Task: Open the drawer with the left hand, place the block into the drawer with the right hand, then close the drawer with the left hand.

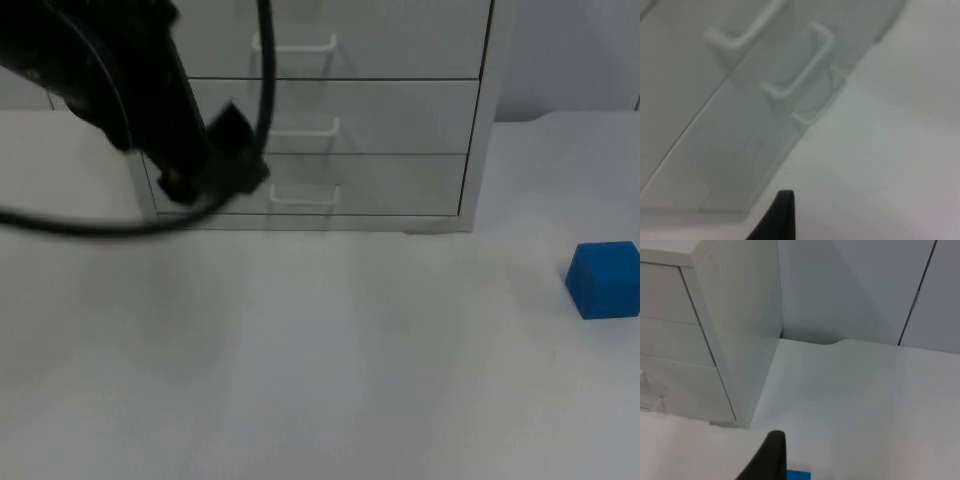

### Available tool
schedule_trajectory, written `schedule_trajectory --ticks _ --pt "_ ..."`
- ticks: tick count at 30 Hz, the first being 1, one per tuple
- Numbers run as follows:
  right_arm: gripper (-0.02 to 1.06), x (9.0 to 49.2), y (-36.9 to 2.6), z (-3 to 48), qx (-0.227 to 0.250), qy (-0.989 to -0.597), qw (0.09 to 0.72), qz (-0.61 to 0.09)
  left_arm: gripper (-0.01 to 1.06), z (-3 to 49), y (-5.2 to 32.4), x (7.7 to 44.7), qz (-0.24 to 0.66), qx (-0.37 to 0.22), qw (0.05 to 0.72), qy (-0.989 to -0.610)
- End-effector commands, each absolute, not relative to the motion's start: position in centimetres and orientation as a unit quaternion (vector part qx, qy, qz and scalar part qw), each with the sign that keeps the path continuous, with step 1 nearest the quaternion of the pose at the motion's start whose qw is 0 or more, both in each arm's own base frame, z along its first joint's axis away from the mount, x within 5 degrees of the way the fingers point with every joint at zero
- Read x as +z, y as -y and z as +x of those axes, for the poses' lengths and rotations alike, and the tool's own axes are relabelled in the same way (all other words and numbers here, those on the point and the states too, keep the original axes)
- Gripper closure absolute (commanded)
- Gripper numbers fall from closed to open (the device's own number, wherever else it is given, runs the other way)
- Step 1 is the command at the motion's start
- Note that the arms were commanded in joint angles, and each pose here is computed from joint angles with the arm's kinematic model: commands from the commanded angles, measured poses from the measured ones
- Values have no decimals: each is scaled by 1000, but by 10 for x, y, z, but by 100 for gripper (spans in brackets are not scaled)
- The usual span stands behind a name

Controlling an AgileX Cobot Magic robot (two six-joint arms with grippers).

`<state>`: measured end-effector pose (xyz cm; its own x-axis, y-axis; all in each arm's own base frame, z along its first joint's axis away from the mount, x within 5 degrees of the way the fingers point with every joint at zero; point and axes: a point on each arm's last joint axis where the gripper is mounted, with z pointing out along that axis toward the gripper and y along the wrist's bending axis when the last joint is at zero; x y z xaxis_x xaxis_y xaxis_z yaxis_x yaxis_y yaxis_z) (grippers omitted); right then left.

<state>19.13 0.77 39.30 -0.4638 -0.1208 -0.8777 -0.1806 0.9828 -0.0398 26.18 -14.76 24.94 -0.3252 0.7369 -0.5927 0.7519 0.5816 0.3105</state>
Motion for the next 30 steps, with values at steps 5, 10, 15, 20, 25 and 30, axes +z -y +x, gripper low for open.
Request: schedule_trajectory --ticks 5,10,15,20,25,30 --pt "-1 396 -8 190 26 -851 516 -95 0 263 178 223 602 56 327 -726" --pt "-1 396 -8 190 26 -851 516 -95 0 283 193 200 623 67 297 -720" --pt "-1 396 -8 190 26 -851 516 -95 0 299 203 183 634 72 273 -720" --pt "-1 396 -8 190 26 -851 516 -95 0 316 215 177 654 87 297 -691" --pt "-1 399 -7 191 18 -844 528 -93 0 325 223 165 664 89 333 -664" --pt "-1 408 -6 190 10 -841 532 -99 0 326 224 146 671 86 313 -667"
